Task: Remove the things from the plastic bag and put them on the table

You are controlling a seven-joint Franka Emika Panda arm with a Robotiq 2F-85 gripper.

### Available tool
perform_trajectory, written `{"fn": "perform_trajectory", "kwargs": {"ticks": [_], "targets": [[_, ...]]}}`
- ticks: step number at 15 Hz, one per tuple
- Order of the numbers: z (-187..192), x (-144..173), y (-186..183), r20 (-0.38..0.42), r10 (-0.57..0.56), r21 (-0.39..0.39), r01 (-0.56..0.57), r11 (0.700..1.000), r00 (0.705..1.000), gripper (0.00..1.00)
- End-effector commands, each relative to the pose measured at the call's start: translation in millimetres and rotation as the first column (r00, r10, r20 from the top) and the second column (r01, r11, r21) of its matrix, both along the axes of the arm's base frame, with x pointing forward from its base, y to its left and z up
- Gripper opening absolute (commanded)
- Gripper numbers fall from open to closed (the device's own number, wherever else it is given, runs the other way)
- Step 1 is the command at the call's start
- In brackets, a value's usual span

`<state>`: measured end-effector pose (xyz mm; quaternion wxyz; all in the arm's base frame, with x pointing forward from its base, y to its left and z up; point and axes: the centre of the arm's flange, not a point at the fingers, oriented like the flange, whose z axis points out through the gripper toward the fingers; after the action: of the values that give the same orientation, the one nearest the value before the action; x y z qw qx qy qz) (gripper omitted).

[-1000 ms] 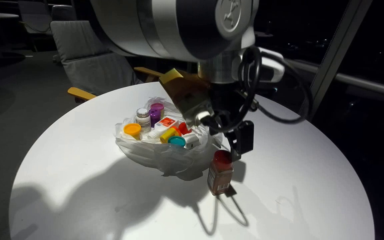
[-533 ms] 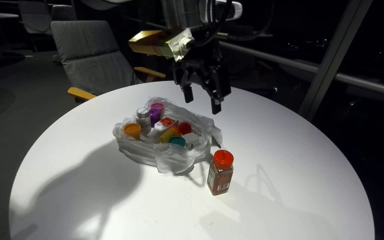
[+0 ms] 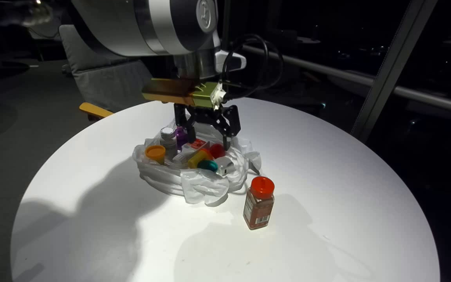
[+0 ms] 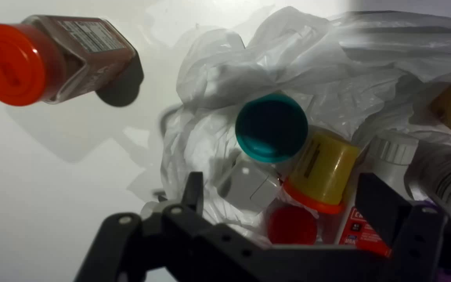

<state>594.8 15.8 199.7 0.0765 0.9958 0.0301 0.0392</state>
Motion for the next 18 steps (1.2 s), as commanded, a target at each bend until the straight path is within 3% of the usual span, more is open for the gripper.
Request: {"fn": "perform_trajectory", "kwargs": {"ticks": [1,7,15,17,18], "targets": [[-28.5,22.0,-4.3,-0.010,0.103,0.028,-0.103,0.994,0.995,1.00],[-57.8,17.8,-3.6,-0.069,0.183,0.058,-0.180,0.982,0.981,1.00],[-59.0,3.0,0.0,-0.104,0.160,0.028,-0.158,0.987,0.982,1.00],[-61.5,-0.9,-1.2,-0.115,0.143,0.021,-0.142,0.990,0.983,0.87],[-61.4,-2.4,-1.7,-0.118,0.132,0.015,-0.131,0.991,0.984,0.74]]}}
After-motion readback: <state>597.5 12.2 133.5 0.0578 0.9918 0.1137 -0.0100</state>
